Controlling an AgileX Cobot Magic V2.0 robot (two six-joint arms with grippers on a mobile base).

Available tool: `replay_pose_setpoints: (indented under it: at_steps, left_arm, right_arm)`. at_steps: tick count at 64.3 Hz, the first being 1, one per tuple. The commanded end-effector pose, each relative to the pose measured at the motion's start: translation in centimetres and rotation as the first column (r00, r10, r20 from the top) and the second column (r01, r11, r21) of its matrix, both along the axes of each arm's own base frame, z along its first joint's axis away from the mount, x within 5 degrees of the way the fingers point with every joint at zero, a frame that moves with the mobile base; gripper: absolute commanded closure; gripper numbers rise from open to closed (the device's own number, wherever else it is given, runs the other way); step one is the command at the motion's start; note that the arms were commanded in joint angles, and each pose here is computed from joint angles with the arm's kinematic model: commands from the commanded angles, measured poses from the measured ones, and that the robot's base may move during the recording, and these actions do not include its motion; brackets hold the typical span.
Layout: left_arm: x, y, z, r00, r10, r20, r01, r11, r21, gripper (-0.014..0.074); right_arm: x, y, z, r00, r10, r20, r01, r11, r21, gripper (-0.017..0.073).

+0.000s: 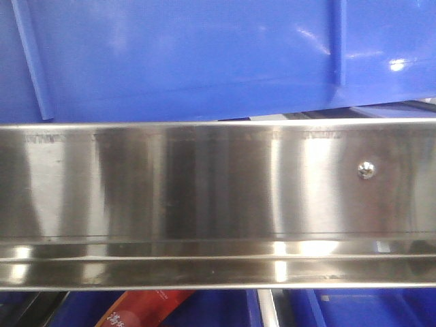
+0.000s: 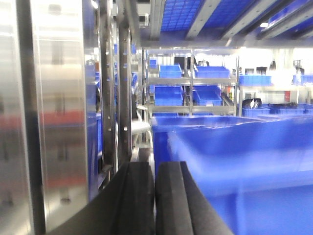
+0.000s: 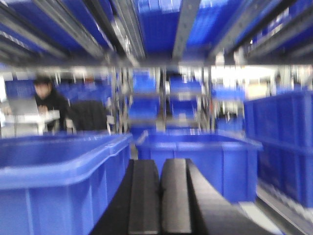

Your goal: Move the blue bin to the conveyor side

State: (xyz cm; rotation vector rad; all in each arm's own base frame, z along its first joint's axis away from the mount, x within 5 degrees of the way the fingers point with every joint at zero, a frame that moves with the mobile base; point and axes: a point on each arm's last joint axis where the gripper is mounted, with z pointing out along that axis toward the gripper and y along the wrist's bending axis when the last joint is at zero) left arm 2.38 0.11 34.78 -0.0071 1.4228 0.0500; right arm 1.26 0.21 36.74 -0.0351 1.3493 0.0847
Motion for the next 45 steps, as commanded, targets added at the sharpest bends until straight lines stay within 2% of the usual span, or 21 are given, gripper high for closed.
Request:
replay_pose_setpoints:
  at_steps: [1,7,11,15,22,25,30,39,45]
  left_arm:
    - [0.9,0.0,1.9,0.994,-0.001,-0.111,0.001,1.000,0.003,0.0580]
    - [2.7,0.1,4.0,0.972,-0.003,-0.235,0.002,1.000,-0.005,0.0580]
    - [4.0,0.1,5.7,0.948,-0.003,-0.318,0.001,1.000,-0.008,0.0580]
    - [5.6,0.2,6.6,0.901,-0.003,-0.433,-0.001,1.000,-0.008,0.0580]
    - [8.2,0.3,8.4,0.815,-0.005,-0.580,-0.004,1.000,-0.013,0.0580]
    - [9.1,0.3,8.9,0.796,-0.005,-0.605,-0.004,1.000,-0.014,0.0580]
    - [10.7,0.3,9.8,0.792,-0.005,-0.610,-0.005,1.000,-0.014,0.0580]
    - [13.2,0.4,10.5,0.805,-0.005,-0.593,-0.004,1.000,-0.014,0.0580]
    - [14.1,0.1,10.2,0.791,-0.039,-0.610,0.011,0.999,-0.050,0.0580]
  right_arm:
    - [1.0,0.1,2.3,0.993,-0.009,-0.120,0.006,1.000,-0.025,0.0648]
    - [2.6,0.2,5.2,0.976,-0.007,-0.217,0.000,0.999,-0.033,0.0648]
    - [4.4,0.3,6.4,0.947,-0.007,-0.320,-0.007,0.999,-0.040,0.0648]
    - [6.3,0.4,7.5,0.890,-0.007,-0.457,-0.018,0.999,-0.049,0.0648]
    - [8.8,0.6,8.5,0.797,-0.011,-0.604,-0.031,0.998,-0.059,0.0648]
    - [10.0,0.7,9.2,0.771,-0.012,-0.636,-0.035,0.998,-0.060,0.0648]
    - [11.5,0.8,9.8,0.755,-0.012,-0.656,-0.037,0.997,-0.061,0.0648]
    - [13.2,0.8,10.5,0.777,-0.012,-0.629,-0.033,0.998,-0.059,0.0648]
    - [14.0,0.9,10.3,0.771,-0.006,-0.637,-0.037,0.998,-0.053,0.0648]
